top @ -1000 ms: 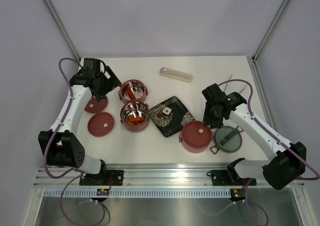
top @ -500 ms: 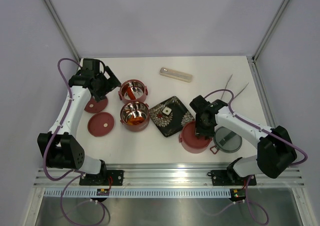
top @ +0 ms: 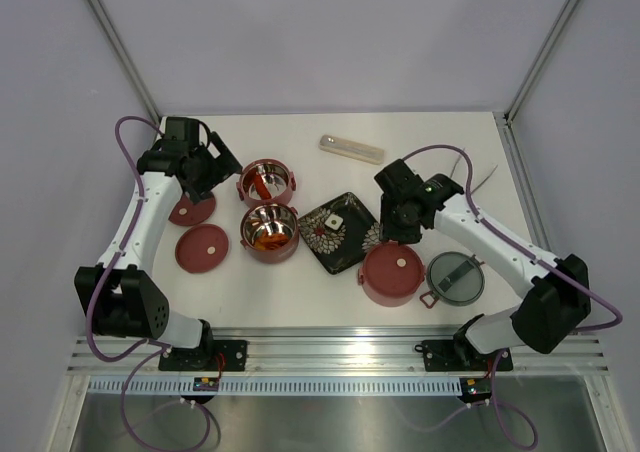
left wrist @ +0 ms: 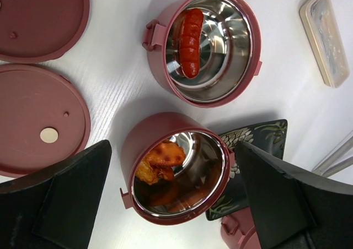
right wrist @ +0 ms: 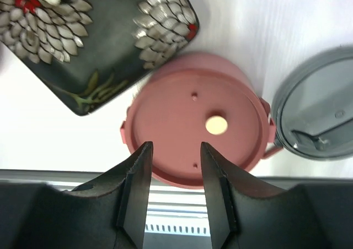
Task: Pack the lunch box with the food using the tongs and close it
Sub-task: Close the box lid on the packing box.
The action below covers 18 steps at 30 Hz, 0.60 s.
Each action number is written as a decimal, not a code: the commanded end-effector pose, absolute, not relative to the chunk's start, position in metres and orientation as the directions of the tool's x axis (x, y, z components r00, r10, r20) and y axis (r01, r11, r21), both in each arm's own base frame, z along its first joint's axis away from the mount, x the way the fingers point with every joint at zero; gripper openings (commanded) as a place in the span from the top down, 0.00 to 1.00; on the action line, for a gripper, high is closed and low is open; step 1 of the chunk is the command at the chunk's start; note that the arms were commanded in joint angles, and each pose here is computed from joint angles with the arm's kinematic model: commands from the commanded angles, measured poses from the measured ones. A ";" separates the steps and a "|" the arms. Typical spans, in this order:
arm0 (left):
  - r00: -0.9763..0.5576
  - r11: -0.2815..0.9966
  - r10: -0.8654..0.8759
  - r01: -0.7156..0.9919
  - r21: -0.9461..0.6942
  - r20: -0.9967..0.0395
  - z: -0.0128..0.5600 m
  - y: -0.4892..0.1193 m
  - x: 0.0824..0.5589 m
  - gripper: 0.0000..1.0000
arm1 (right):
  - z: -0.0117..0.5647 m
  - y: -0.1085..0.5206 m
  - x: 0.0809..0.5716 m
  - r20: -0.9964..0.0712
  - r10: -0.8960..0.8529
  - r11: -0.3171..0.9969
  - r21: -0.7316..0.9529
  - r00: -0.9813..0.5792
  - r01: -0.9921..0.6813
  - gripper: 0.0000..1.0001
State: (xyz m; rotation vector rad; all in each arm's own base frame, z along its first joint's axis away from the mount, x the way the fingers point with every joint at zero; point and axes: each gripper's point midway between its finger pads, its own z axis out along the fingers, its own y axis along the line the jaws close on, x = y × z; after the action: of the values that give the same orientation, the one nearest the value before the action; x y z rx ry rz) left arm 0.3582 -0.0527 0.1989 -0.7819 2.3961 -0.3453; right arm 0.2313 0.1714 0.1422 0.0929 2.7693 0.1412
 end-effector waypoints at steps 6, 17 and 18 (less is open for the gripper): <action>-0.623 0.800 -0.598 -0.422 -0.427 -0.505 0.221 -0.049 0.355 0.01 | 0.092 0.189 0.238 -0.301 0.001 0.997 0.075 -0.954 -0.022 0.52; -0.610 0.801 -0.599 -0.445 -0.402 -0.518 0.224 -0.042 0.351 0.01 | 0.089 0.178 0.235 -0.298 -0.056 0.998 0.010 -0.953 -0.062 0.53; -0.608 0.800 -0.600 -0.449 -0.398 -0.520 0.224 -0.041 0.350 0.01 | 0.099 0.178 0.235 -0.308 -0.060 0.998 0.012 -0.950 -0.067 0.53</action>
State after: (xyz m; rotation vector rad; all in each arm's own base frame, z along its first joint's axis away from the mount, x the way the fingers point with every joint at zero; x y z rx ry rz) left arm 0.3488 -0.0499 0.2057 -0.7862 2.3907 -0.3310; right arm 0.2294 0.1786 0.0740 -0.0433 2.8852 0.0496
